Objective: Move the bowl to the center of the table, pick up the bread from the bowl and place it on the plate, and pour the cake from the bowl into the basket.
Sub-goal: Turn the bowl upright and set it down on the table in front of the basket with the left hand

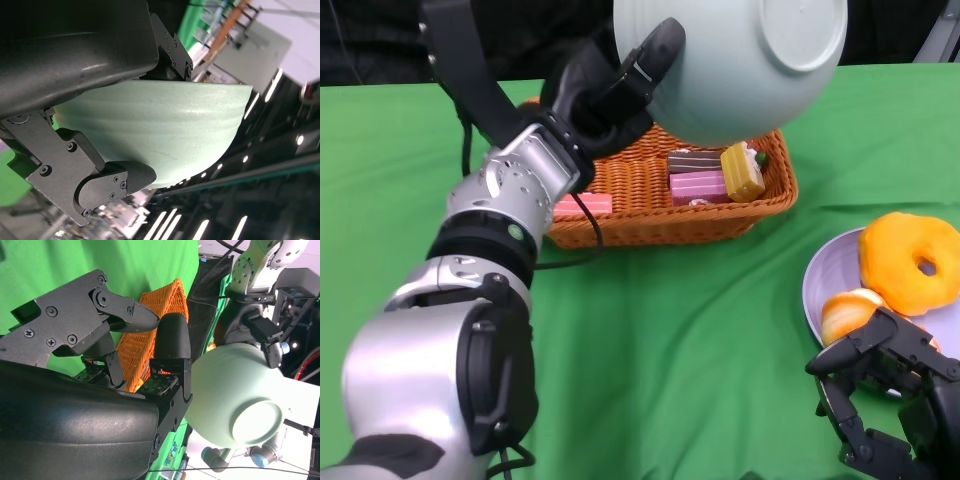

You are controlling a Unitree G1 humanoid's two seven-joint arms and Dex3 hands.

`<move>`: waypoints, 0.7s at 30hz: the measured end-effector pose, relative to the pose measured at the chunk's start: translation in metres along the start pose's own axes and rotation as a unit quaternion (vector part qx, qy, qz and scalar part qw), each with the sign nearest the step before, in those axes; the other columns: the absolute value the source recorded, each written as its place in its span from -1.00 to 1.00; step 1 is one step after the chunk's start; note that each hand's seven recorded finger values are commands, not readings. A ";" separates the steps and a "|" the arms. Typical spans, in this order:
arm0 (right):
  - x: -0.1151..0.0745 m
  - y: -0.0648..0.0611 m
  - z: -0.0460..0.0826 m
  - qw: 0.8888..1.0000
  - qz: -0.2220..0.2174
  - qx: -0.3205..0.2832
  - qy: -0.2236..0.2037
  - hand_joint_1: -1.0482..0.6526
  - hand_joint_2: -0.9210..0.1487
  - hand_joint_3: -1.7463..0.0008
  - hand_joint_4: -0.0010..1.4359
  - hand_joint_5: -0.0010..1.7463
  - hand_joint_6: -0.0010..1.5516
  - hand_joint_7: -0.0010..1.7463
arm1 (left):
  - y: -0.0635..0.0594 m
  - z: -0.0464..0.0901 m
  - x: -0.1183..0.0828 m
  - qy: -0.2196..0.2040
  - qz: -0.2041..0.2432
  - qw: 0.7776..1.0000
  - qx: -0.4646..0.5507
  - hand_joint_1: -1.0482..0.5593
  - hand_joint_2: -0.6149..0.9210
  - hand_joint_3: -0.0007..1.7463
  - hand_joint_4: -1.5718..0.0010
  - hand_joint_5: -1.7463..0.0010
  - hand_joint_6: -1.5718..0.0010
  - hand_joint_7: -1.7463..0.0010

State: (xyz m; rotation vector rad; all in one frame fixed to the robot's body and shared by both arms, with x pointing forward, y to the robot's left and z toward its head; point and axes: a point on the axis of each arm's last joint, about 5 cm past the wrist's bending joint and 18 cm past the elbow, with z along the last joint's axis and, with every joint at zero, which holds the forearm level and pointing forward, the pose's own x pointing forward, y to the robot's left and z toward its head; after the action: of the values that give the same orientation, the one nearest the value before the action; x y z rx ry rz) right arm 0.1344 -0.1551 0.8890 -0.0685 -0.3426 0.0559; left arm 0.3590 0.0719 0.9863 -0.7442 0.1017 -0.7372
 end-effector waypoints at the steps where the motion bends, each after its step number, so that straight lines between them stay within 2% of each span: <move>1: 0.000 0.000 0.000 1.000 0.000 0.000 0.000 0.03 -0.44 0.00 -0.04 0.84 -0.15 0.56 | 0.001 0.004 -0.001 -0.003 -0.013 1.000 0.017 0.07 0.66 0.33 -0.06 -1.00 0.15 -1.00; 6: -0.001 0.000 0.000 1.000 -0.001 0.000 0.000 0.03 -0.42 0.00 -0.03 0.83 -0.15 0.56 | 0.004 0.023 -0.005 -0.014 -0.055 0.996 0.075 0.07 0.52 0.41 -0.07 -1.00 0.11 -0.95; 9: -0.001 0.000 0.001 1.000 -0.001 0.001 0.000 0.02 -0.43 0.00 -0.03 0.84 -0.14 0.56 | 0.005 0.034 -0.010 -0.026 -0.078 0.985 0.151 0.06 0.29 0.63 -0.10 -1.00 0.09 -0.99; 14: -0.001 0.000 0.001 1.000 -0.001 0.000 -0.001 0.03 -0.41 -0.01 -0.03 0.84 -0.15 0.57 | 0.011 0.051 -0.026 -0.071 -0.118 0.956 0.259 0.06 0.30 0.59 -0.12 -1.00 0.12 -0.99; 15: -0.001 -0.001 0.001 1.000 -0.002 0.000 -0.001 0.03 -0.41 -0.02 -0.03 0.84 -0.15 0.57 | 0.012 0.052 -0.029 -0.079 -0.120 0.950 0.278 0.10 0.30 0.62 -0.15 -1.00 0.03 -0.89; 17: -0.001 -0.001 0.002 1.000 -0.002 0.000 -0.001 0.02 -0.41 -0.02 -0.03 0.84 -0.15 0.58 | 0.014 0.055 -0.038 -0.106 -0.127 0.930 0.329 0.15 0.35 0.59 -0.13 -1.00 0.01 -0.83; 19: -0.001 -0.001 0.002 1.000 -0.002 0.000 -0.001 0.03 -0.42 -0.02 -0.02 0.84 -0.16 0.58 | 0.015 0.056 -0.046 -0.128 -0.129 0.910 0.372 0.17 0.36 0.58 -0.12 -1.00 0.01 -0.84; 21: -0.001 -0.001 0.002 1.000 0.000 0.000 -0.001 0.04 -0.42 -0.02 -0.03 0.84 -0.16 0.58 | 0.015 0.053 -0.054 -0.157 -0.127 0.878 0.434 0.19 0.37 0.57 -0.10 -1.00 0.07 -0.88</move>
State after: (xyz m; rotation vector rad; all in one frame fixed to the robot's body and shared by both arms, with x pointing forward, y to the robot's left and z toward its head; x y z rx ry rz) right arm 0.1330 -0.1560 0.8903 -0.0681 -0.3453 0.0558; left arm 0.3451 0.1450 1.0074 0.0048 -0.6067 -0.8013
